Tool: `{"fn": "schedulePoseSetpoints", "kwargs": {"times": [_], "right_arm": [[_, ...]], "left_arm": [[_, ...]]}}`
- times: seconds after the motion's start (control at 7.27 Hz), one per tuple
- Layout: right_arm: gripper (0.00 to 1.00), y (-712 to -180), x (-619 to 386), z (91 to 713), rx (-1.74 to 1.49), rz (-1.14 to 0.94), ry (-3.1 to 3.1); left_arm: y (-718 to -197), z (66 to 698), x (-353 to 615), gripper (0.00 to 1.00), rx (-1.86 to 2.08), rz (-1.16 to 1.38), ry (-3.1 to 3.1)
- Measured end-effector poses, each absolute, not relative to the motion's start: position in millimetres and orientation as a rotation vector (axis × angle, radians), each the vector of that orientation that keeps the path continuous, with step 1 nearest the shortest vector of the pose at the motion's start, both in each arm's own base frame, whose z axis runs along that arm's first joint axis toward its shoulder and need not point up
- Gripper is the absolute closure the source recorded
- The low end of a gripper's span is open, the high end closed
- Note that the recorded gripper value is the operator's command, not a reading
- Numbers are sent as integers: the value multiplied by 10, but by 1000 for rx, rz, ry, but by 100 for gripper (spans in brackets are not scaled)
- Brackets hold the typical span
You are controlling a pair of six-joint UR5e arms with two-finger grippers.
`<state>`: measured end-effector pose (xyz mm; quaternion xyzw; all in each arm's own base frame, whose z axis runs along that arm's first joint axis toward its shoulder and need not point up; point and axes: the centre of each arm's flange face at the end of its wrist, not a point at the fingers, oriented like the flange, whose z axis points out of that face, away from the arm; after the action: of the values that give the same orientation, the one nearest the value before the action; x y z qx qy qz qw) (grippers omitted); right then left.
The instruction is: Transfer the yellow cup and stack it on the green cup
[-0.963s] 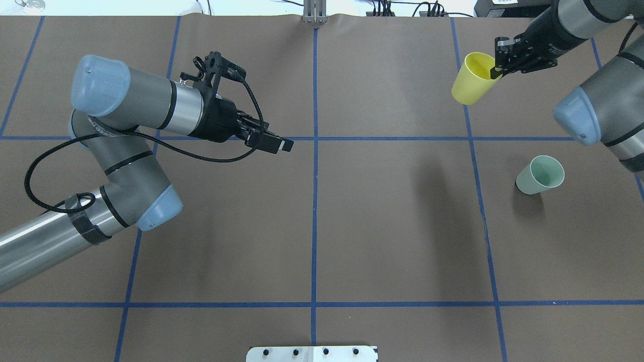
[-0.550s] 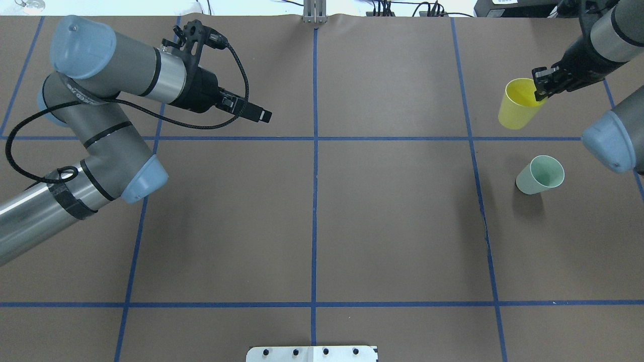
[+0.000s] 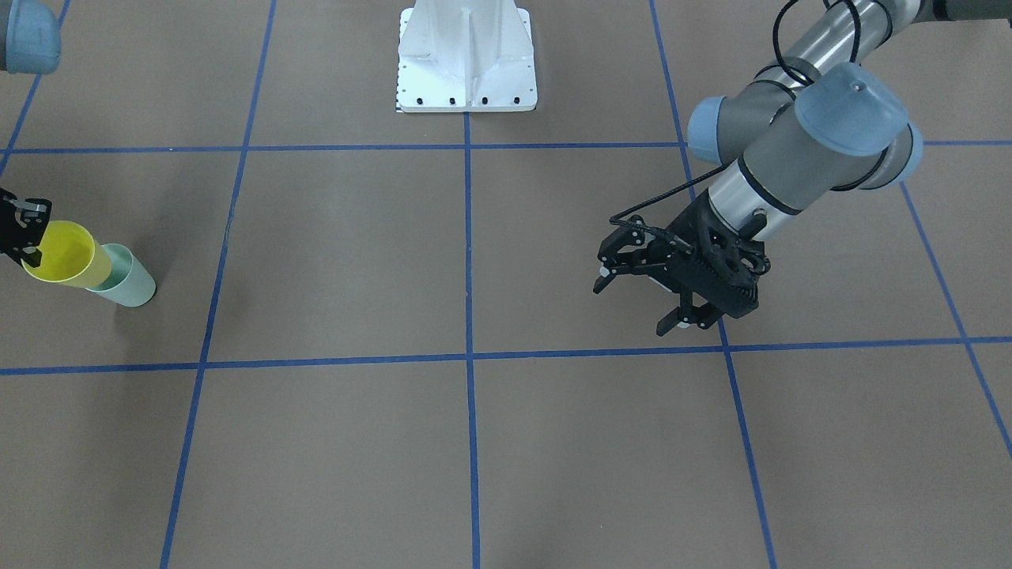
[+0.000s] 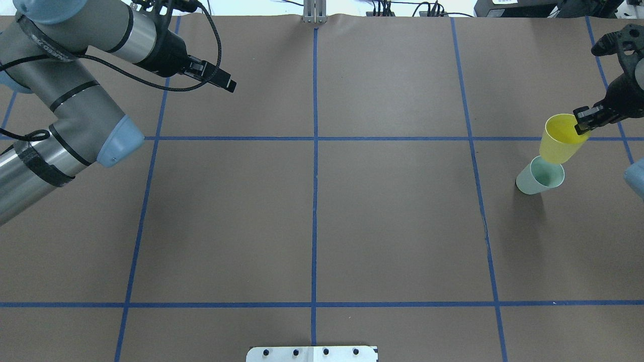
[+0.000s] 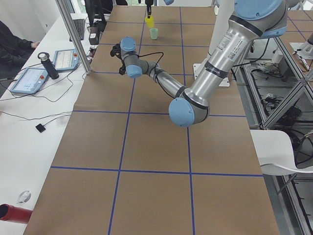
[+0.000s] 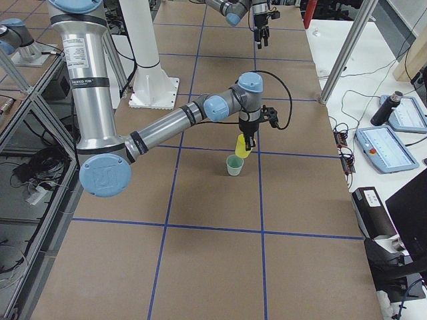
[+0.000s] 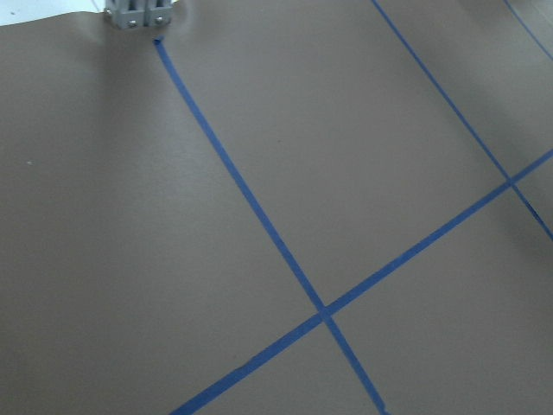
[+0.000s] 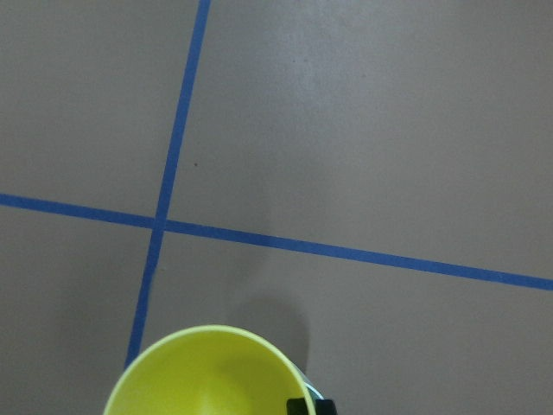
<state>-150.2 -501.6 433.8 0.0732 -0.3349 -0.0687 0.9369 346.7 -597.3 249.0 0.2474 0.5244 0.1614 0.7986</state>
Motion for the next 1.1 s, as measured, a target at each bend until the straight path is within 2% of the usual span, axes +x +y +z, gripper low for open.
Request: {"fn": "schedulePoseSetpoints", "kwargs": {"times": [1.1], "right_arm": [[100, -5030, -1592, 4647, 89, -165, -673]], "left_arm": [[-6142, 2587, 3300, 0, 535, 401, 1040]]}}
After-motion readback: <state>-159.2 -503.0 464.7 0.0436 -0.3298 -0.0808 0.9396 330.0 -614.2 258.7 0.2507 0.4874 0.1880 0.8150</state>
